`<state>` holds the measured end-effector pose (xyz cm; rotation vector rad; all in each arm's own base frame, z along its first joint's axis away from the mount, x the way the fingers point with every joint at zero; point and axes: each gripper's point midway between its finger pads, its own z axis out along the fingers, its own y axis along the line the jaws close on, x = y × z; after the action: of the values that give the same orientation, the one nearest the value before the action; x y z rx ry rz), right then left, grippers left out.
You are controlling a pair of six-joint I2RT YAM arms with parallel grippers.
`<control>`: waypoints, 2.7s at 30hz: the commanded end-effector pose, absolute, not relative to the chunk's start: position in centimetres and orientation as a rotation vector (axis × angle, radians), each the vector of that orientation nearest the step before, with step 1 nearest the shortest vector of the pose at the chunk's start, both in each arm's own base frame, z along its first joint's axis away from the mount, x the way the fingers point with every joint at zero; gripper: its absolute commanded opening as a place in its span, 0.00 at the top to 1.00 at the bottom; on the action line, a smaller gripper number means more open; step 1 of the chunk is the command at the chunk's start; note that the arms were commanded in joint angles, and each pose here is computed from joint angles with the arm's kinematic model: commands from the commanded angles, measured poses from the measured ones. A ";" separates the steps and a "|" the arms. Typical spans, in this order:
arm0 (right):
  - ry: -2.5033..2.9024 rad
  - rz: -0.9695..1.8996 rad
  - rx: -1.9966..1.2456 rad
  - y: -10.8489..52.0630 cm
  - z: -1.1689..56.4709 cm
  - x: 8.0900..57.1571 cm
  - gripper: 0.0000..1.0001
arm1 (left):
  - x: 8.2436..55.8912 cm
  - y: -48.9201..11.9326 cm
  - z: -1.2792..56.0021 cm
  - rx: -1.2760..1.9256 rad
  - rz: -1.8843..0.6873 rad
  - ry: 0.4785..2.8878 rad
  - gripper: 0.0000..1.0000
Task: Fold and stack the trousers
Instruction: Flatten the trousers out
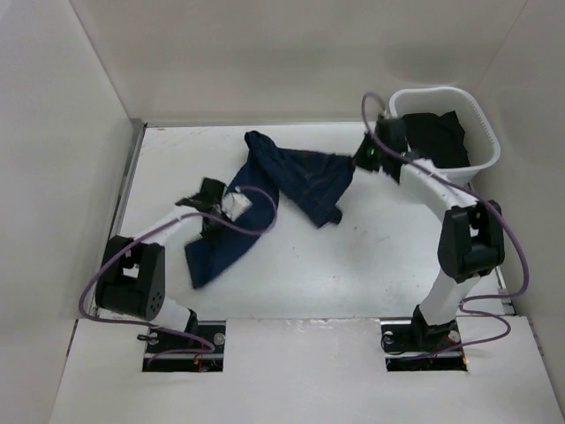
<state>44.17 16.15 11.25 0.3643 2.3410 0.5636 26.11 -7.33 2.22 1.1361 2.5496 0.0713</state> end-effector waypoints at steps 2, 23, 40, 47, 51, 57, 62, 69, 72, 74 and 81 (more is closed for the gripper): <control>1.843 0.452 0.127 12.7 34.5 51.8 1.00 | 41.2 3.9 15.0 0.730 0.579 2.204 1.00; 1.614 0.386 0.094 7.5 36.9 38.7 1.00 | 36.2 13.5 12.8 1.113 0.946 2.079 0.90; 1.717 0.396 0.094 7.5 32.1 36.2 0.99 | 30.7 7.6 7.6 1.276 0.185 2.667 0.37; 1.736 0.402 0.122 7.4 31.2 36.6 0.99 | 33.4 9.0 5.0 1.405 0.621 2.415 0.26; 1.727 0.405 0.124 7.4 31.6 36.8 0.98 | 34.8 9.8 1.7 1.399 0.684 2.449 0.29; 1.699 0.390 0.141 6.5 32.2 35.9 0.98 | 36.1 12.0 -0.6 1.316 0.731 2.512 0.68; 1.700 0.381 0.161 5.8 31.9 35.6 0.98 | 37.4 13.6 2.8 1.196 0.806 2.437 1.00; 1.707 0.385 0.141 6.2 31.7 35.6 0.98 | 44.5 14.2 21.2 1.009 1.077 1.963 1.00; 1.718 0.367 0.138 5.9 31.1 35.2 0.98 | 47.1 11.7 24.3 1.044 1.076 1.886 1.00; 1.732 0.363 0.118 6.2 30.5 34.6 0.98 | 49.7 10.1 25.4 1.066 1.063 1.852 1.00; 1.776 0.426 0.058 8.7 27.9 32.2 0.98 | 61.3 1.6 25.7 1.107 0.996 1.682 0.97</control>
<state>32.63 7.82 26.56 0.0834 1.8293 0.3951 58.16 5.44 27.41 1.0421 1.7341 1.0397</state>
